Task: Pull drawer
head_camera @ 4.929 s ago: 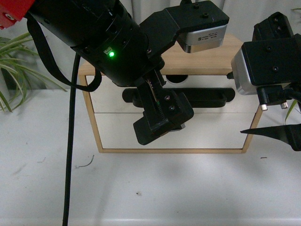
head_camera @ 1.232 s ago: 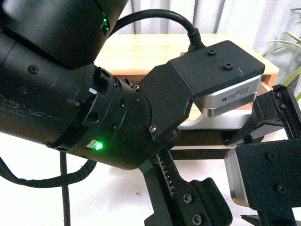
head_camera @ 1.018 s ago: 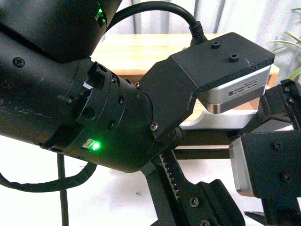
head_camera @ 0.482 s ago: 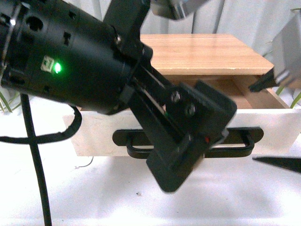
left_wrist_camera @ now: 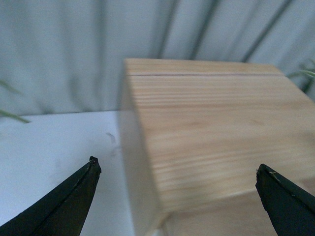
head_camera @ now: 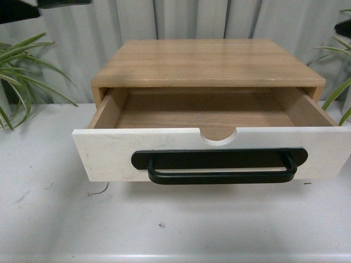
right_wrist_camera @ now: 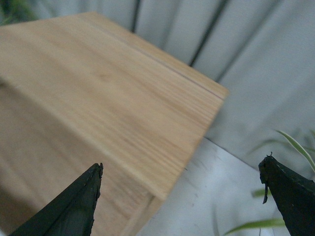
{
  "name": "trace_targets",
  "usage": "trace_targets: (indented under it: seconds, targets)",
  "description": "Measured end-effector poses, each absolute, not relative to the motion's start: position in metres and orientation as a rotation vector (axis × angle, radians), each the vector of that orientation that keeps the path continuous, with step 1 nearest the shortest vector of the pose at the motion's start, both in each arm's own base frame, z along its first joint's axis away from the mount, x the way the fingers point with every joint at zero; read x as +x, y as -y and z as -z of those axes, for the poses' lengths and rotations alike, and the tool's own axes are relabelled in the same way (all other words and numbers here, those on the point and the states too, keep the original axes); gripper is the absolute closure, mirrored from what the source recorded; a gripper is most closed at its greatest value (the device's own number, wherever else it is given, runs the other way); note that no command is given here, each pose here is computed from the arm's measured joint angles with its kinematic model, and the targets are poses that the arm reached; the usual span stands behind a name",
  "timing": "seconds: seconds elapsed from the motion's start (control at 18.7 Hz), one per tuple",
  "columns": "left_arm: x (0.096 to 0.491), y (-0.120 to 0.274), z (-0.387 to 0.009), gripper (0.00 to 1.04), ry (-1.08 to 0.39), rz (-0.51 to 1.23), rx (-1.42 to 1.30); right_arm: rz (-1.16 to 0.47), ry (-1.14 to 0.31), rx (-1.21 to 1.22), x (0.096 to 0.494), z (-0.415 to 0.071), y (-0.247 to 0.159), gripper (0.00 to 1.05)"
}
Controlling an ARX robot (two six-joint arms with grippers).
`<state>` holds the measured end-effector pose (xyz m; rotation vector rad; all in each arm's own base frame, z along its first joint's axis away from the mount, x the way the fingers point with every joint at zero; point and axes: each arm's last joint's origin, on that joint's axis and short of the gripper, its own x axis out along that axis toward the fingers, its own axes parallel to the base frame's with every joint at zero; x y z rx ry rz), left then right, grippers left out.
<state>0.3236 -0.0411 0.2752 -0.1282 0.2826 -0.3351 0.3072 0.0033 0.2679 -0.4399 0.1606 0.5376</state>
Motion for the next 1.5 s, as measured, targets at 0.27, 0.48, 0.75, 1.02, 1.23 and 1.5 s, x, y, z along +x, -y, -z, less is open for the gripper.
trace_targets:
  seconds: [0.27, 0.48, 0.75, 1.02, 1.23, 1.5]
  targets:
    - [0.271, -0.005, -0.291, 0.07, -0.17, 0.1, -0.172, -0.257, -0.185, 0.007, 0.279, -0.277, 0.018, 0.06]
    - [0.22, 0.0, -0.251, 0.5, 0.011, 0.004, -0.025, -0.003, -0.037, 0.002, 0.203, -0.258, 0.014, 0.47]
    - [0.18, 0.0, -0.21, 1.03, -0.001, -0.002, -0.016, 0.0, -0.017, -0.003, 0.164, -0.216, 0.0, 1.03]
    - [0.165, 0.0, -0.198, 1.03, -0.005, 0.001, -0.015, 0.001, -0.001, -0.001, 0.152, -0.206, 0.0, 1.03]
    - [0.152, 0.0, -0.189, 1.03, -0.007, -0.001, -0.015, 0.001, -0.009, -0.001, 0.142, -0.193, 0.0, 1.03]
    - [0.147, 0.0, -0.185, 1.03, -0.009, 0.0, -0.015, 0.001, -0.005, -0.001, 0.138, -0.189, 0.0, 1.03]
